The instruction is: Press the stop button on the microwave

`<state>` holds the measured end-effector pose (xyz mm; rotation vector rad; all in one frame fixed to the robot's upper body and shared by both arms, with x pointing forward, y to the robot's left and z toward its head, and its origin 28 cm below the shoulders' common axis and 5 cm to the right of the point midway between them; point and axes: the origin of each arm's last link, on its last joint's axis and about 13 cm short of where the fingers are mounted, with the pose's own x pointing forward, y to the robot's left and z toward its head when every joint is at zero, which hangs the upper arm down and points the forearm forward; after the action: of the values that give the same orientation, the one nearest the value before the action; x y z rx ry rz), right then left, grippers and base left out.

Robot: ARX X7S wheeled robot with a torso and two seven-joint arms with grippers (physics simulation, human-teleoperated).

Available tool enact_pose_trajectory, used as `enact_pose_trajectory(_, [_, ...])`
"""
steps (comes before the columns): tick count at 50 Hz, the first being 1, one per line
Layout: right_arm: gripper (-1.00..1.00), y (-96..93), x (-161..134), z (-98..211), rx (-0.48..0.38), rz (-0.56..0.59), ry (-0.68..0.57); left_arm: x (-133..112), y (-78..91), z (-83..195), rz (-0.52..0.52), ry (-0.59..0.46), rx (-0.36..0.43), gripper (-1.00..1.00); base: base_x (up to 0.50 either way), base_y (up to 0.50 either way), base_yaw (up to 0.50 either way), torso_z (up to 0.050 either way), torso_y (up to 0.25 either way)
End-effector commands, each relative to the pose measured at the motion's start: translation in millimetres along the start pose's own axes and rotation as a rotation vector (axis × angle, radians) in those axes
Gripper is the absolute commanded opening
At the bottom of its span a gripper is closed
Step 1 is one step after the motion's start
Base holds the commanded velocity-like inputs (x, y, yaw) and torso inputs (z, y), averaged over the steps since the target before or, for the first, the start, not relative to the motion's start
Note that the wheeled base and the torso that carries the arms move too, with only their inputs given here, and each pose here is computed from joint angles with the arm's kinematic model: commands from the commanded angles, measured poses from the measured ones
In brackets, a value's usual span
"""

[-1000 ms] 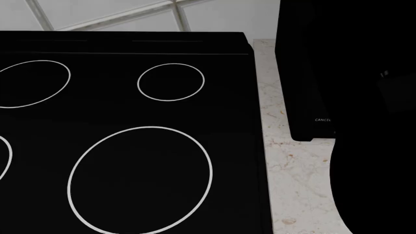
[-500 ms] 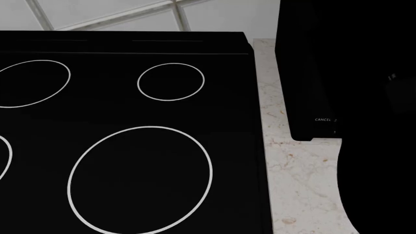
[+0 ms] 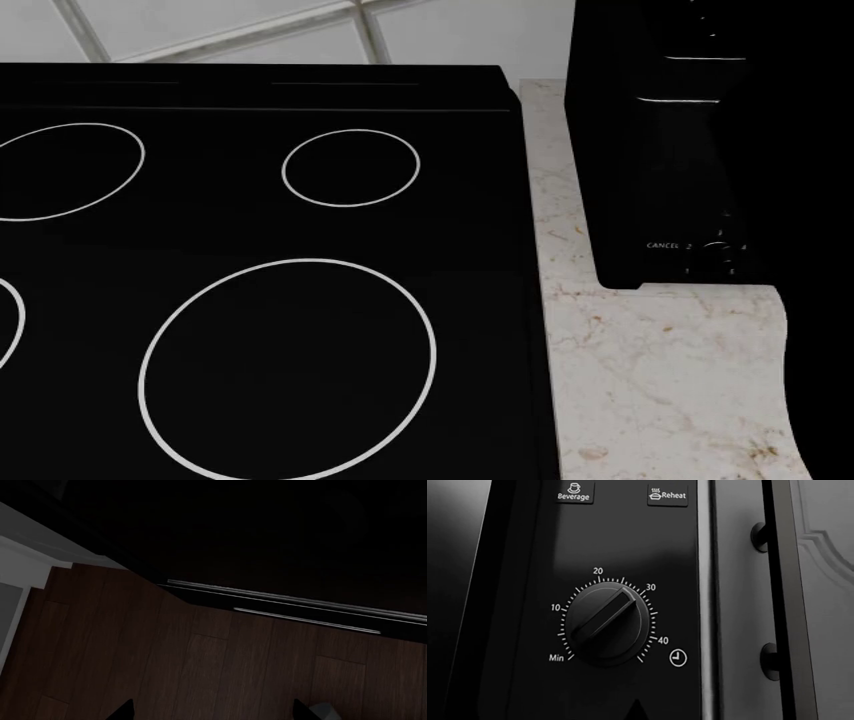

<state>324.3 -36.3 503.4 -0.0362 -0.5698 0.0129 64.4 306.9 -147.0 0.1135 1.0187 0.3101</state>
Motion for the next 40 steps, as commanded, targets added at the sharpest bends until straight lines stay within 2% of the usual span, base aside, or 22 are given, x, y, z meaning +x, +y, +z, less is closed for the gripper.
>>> enact_pose_trajectory(1, [-1.00,-6.2,-9,-6,0.020,-0.010,0.023,0,0.0,0,0.000,0.000,0.000,1.00,0.00,0.00,0.00,0.000,0.000])
enact_pose_trajectory(8, [-1.00,-12.2,-12,-24,0.002,-0.016,0.071,0,0.0,0,0.000,0.000,0.000,1.00,0.00,0.00,0.00,0.000,0.000])
enact_pose_trajectory(24, [-1.00,-11.6,-32,-22,-0.024,0.012,0.073,0,0.0,0,0.000,0.000,0.000,1.00,0.00,0.00,0.00,0.000,0.000])
enact_pose_trajectory(40, [-1.00,-13.7,-28,-28,-0.039,0.001,0.085,0,0.0,0,0.000,0.000,0.000,1.00,0.00,0.00,0.00,0.000,0.000])
